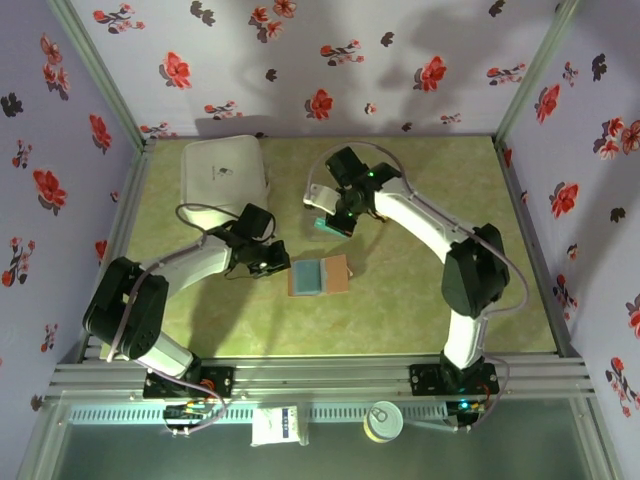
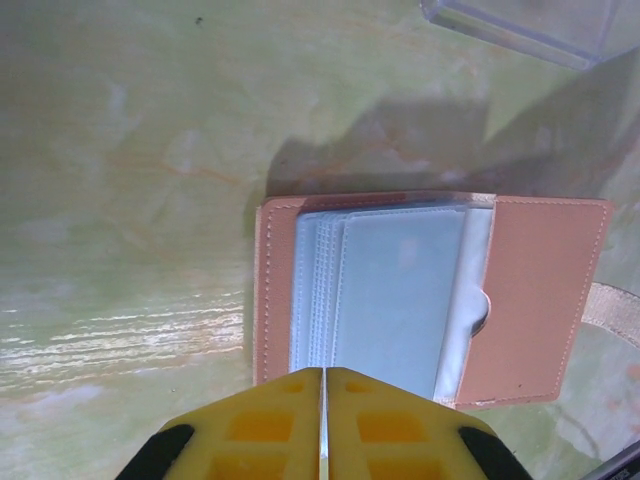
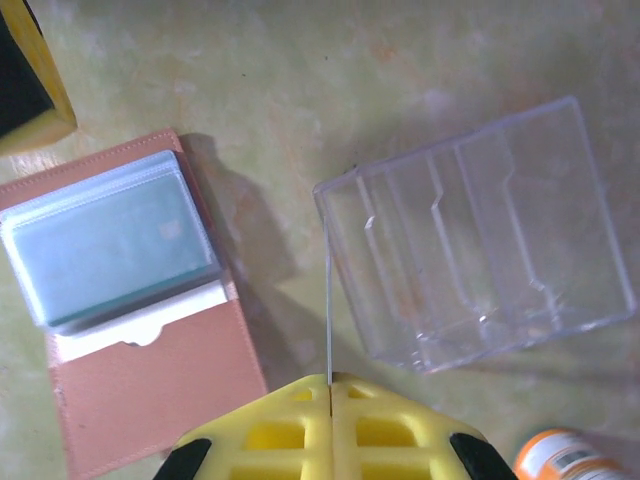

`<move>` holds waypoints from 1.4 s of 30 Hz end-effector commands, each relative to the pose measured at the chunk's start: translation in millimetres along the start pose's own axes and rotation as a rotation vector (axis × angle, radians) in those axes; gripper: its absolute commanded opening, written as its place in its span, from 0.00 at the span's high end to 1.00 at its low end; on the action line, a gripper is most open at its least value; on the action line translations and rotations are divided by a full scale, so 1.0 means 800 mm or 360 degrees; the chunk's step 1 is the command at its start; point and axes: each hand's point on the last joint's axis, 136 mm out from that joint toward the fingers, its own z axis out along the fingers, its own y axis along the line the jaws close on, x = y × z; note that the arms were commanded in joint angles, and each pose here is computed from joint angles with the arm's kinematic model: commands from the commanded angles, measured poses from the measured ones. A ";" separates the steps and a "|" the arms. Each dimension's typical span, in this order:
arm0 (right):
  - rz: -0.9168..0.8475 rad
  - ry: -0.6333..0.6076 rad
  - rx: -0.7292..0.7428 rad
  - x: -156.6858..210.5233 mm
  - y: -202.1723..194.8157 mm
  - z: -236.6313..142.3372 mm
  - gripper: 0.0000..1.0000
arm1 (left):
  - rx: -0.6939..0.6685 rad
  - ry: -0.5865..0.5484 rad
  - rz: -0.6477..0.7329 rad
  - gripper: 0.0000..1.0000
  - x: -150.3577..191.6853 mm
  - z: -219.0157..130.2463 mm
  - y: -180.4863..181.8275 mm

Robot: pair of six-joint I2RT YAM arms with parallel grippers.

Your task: Take the credit cards out of the card holder

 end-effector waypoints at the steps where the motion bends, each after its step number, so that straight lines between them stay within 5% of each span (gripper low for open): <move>1: -0.0205 0.0130 -0.0096 0.013 -0.005 0.001 1.00 | -0.0032 -0.0006 -0.0023 0.91 0.002 -0.006 0.012; 25: -0.0179 0.0198 -0.0354 0.003 -0.056 0.068 1.00 | 0.0018 0.0008 -0.0096 0.91 -0.038 -0.004 0.032; 42: -0.0060 0.0198 -0.0571 0.008 -0.030 0.090 1.00 | 0.0032 0.0053 -0.0083 0.91 -0.055 0.004 0.029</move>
